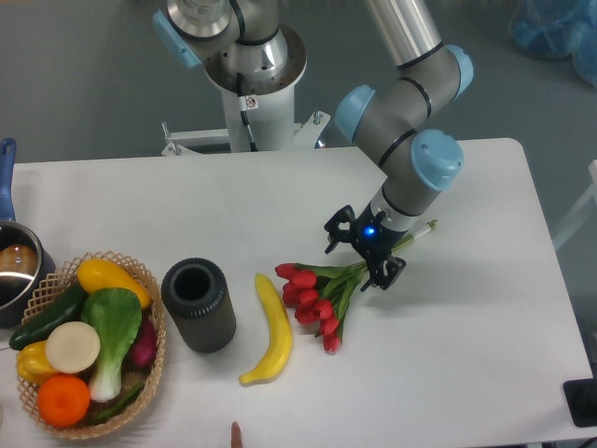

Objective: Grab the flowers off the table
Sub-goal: 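Lower the gripper over the tulip stems just below the flower heads, then close the gripper around the tulip stems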

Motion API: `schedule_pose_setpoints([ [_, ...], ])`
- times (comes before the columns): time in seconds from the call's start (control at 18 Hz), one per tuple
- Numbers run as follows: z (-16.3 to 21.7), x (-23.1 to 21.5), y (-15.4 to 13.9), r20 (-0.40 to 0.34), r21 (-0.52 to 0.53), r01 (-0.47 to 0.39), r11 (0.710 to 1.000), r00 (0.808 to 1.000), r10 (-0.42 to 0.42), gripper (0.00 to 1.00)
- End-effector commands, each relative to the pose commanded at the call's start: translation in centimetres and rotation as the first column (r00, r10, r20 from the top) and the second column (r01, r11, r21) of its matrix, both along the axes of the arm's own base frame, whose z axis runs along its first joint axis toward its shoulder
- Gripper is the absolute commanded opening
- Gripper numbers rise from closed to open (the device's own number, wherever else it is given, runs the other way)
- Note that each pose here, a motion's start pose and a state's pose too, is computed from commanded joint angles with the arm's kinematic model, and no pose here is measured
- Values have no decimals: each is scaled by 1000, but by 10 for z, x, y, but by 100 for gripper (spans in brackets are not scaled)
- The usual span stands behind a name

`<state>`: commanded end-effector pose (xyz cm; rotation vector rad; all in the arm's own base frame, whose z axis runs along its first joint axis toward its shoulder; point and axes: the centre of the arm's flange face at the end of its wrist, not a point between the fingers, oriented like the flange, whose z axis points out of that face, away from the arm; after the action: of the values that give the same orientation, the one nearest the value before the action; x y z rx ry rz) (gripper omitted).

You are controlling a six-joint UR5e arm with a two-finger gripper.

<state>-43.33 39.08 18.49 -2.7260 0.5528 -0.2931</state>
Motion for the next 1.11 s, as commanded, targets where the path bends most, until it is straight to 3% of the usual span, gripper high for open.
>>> schedule_pose_setpoints([
  [1.0,-19,2,10,19,-10,19,1000,1000,-19,100],
  [1.11,-19,2,11,20,-9,18,1000,1000,-18,95],
])
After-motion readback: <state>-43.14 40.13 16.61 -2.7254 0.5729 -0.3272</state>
